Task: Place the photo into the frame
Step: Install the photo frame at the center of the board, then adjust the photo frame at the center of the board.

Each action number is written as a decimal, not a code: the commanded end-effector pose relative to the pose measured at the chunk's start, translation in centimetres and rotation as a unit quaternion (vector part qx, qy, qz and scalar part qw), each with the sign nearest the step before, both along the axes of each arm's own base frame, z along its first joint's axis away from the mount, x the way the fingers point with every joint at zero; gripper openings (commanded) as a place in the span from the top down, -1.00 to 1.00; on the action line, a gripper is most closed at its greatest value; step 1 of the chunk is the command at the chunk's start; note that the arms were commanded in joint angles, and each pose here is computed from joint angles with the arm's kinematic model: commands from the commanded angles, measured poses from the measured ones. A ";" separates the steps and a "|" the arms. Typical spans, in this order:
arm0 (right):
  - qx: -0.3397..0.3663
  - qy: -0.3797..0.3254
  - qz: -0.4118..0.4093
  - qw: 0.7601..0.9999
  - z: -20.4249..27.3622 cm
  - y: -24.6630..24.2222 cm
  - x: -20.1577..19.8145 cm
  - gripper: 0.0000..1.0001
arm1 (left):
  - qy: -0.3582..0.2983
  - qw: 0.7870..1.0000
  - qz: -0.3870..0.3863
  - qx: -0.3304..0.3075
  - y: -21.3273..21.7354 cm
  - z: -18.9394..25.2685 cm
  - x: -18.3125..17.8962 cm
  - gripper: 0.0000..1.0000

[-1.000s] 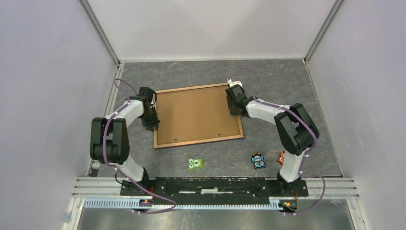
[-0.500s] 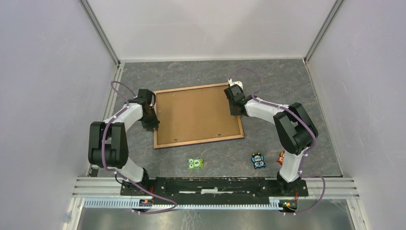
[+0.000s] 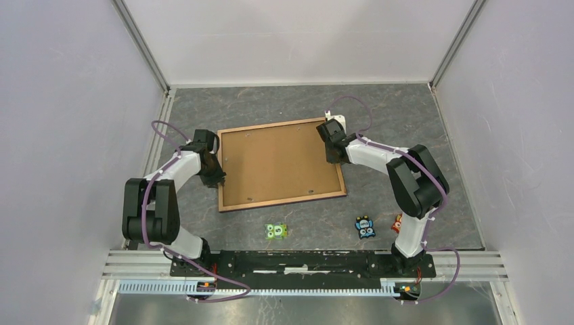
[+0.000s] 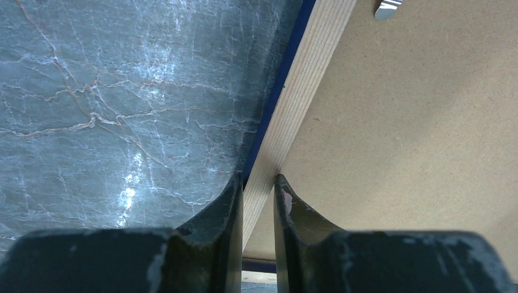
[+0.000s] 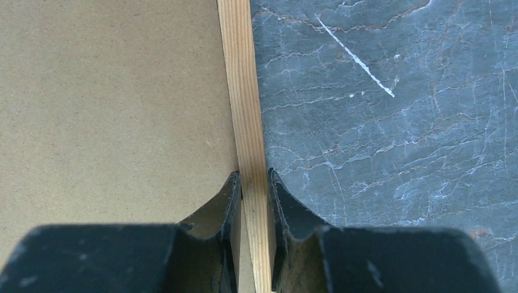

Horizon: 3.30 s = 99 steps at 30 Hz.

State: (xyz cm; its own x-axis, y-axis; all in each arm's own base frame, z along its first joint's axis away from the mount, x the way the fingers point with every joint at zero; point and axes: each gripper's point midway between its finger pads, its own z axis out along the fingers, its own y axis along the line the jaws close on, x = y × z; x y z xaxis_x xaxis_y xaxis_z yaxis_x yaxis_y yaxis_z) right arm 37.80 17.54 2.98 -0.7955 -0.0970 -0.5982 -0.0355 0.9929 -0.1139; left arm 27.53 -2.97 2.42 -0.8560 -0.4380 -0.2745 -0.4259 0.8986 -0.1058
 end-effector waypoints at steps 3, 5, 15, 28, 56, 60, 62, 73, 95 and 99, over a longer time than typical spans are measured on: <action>0.088 -0.005 0.032 0.996 3.0 3.8 -0.6 1.00 | 0.018 0.997 0.025 -0.075 -3.1 -1.0 -1.2 0.95; 0.088 -0.010 0.044 0.995 4.0 3.9 -0.6 0.70 | 0.013 0.998 0.017 -0.063 -2.6 -0.6 -1.4 0.96; 0.120 -0.076 -0.009 0.990 9.1 3.3 0.4 -0.54 | -0.005 0.999 0.000 -0.050 -2.1 0.4 -1.9 0.96; 0.089 -0.024 0.065 0.994 4.3 -0.6 1.4 -0.76 | -0.006 0.999 -0.018 -0.038 -1.9 0.2 -1.3 0.96; 0.253 -0.040 0.153 0.955 2.3 4.3 -11.8 -0.32 | -0.070 0.997 0.035 -0.003 -1.6 5.9 14.1 -0.77; 0.202 -0.089 0.157 0.963 4.8 2.9 -9.3 -0.65 | -0.075 0.996 0.034 -0.030 -2.2 7.2 9.3 -0.91; 0.192 -0.096 0.149 0.965 5.7 2.2 -7.7 -0.65 | -0.075 0.995 0.050 -0.052 -2.7 7.4 6.1 -0.86; 0.217 -0.102 0.136 0.961 7.7 2.0 -5.4 -0.59 | -0.056 0.932 0.233 -0.271 -12.0 5.3 -1.5 -0.75; 0.167 -0.127 0.103 0.972 7.9 -1.6 -6.2 -0.60 | 0.020 0.968 0.236 -0.083 -13.2 -1.4 0.3 0.58; 0.123 -0.113 0.124 0.978 7.9 -1.8 -4.1 -0.62 | 0.030 0.992 0.116 -0.034 -10.8 -2.1 0.8 0.96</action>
State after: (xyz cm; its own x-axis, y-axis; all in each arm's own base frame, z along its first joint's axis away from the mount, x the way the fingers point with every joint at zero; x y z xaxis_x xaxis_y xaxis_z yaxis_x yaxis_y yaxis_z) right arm 30.37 15.84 8.60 -0.6624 -0.0272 -0.7486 -0.2471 0.9513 0.1842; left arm 28.93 -18.44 1.93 -0.5112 -0.8590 -0.0285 -0.8160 0.4955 -0.2977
